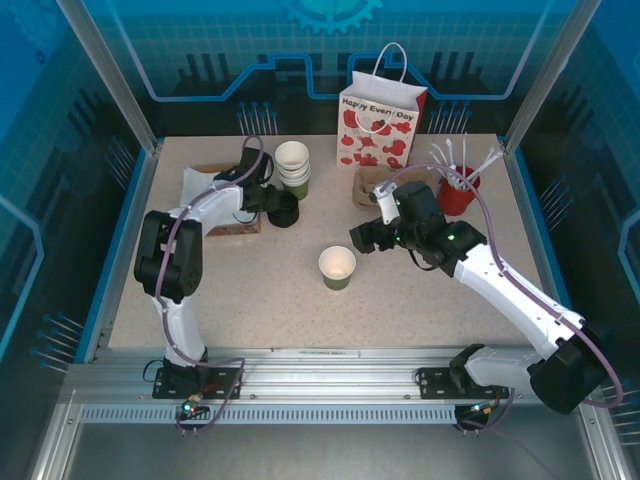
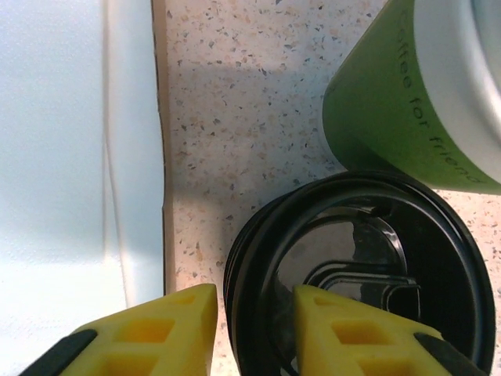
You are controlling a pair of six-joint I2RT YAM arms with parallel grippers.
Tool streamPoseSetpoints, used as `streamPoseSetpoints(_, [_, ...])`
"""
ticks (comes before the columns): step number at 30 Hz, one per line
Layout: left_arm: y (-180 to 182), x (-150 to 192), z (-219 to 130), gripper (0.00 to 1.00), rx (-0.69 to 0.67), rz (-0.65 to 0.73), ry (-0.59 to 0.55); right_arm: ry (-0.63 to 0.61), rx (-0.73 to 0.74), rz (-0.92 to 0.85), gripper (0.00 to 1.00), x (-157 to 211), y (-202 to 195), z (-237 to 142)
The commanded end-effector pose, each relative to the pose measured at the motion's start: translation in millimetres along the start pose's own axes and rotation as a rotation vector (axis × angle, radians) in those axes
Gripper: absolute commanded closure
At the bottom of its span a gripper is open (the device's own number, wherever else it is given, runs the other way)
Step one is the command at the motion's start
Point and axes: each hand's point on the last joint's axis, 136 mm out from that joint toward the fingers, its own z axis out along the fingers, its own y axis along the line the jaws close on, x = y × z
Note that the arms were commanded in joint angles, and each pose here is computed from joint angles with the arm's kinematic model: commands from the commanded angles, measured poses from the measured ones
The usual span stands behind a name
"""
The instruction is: Pack the takeout coffee
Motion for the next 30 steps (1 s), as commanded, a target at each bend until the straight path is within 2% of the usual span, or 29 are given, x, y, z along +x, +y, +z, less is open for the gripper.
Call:
streamPoseSetpoints(1, [2.9,-5.4,0.5,0.73,-0.020,0.028,0.003,-0.017,-0.018,0.004,0.10,-6.7,7.5,2.4])
streamPoseSetpoints(10, [0.2,-15.0,-7.0,0.82,-0.015,0.030,-0.021,0.000,-0.020,0.005,0.10,-2.8,9.2,6.6])
streamPoseSetpoints(17, [-1.3,-24.7,-36.1,0.83,-0.003,0.023,-0.074,-0.011,-0.020,0.002,0.10,-6.3,10.0,1.6])
streamPoseSetpoints(24, [3.8,-9.0,-78.9,0.84,0.020,-0.006,-0.110,-0.023,-0.015,0.003,0.09,-12.0,10.2,-10.1])
streamPoseSetpoints(27, [-10.8,-3.0,-114.0,0.84,0.145,-0.032,-0.162,-0.049,-0.025,0.023,0.08,-23.7,8.0,-23.7])
streamPoseSetpoints(30, [-49.6,2.3,-167.1,0.82,0.435,-0.066,-0.235,-0.126,-0.177,0.150,0.08,-48.8,13.5,-44.3])
